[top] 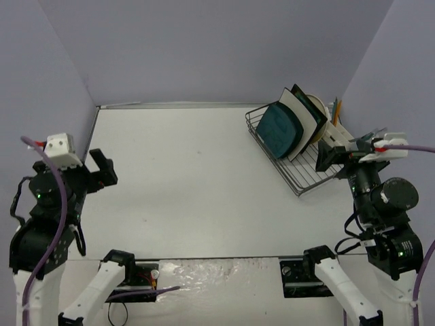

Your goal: Load the plates into the dish rack

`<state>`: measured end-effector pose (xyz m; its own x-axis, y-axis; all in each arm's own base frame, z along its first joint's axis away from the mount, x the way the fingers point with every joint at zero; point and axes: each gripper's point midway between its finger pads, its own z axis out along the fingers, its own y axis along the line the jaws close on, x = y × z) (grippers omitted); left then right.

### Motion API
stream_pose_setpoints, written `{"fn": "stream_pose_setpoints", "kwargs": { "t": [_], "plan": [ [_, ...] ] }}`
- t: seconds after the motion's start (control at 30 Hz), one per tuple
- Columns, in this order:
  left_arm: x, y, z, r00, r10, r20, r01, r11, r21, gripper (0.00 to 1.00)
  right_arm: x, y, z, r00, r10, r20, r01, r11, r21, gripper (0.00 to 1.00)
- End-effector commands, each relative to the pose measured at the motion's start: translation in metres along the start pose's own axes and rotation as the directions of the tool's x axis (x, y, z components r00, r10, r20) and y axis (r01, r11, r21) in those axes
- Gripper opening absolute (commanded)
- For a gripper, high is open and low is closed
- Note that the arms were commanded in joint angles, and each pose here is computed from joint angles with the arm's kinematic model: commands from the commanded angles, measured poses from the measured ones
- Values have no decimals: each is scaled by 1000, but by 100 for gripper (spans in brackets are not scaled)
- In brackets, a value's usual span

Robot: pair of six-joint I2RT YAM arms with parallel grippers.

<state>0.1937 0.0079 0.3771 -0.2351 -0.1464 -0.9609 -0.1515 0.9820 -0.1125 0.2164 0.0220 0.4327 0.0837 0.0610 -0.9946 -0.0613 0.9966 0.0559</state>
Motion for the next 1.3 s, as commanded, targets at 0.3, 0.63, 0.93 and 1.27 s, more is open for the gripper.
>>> {"fn": "stream_pose_setpoints", "kwargs": {
  "t": [0.3,0.63,0.93,1.27],
  "plan": [
    [52,31,-50,999,-21,-28,20,999,-38,97,13,-20,-53,990,124,73,-129,990,63,100],
    [72,24,-40,996,-44,-81,43,999,-16,97,14,-24,-75,991,108,77,-112,993,49,100],
    [70,12,-33,995,-59,-86,62,998,28,97,10,-21,-73,993,96,71,-99,994,38,100],
    [72,3,-27,992,-98,-84,103,993,59,97,6,-21,-68,996,61,60,-64,997,39,100]
  ]
}}
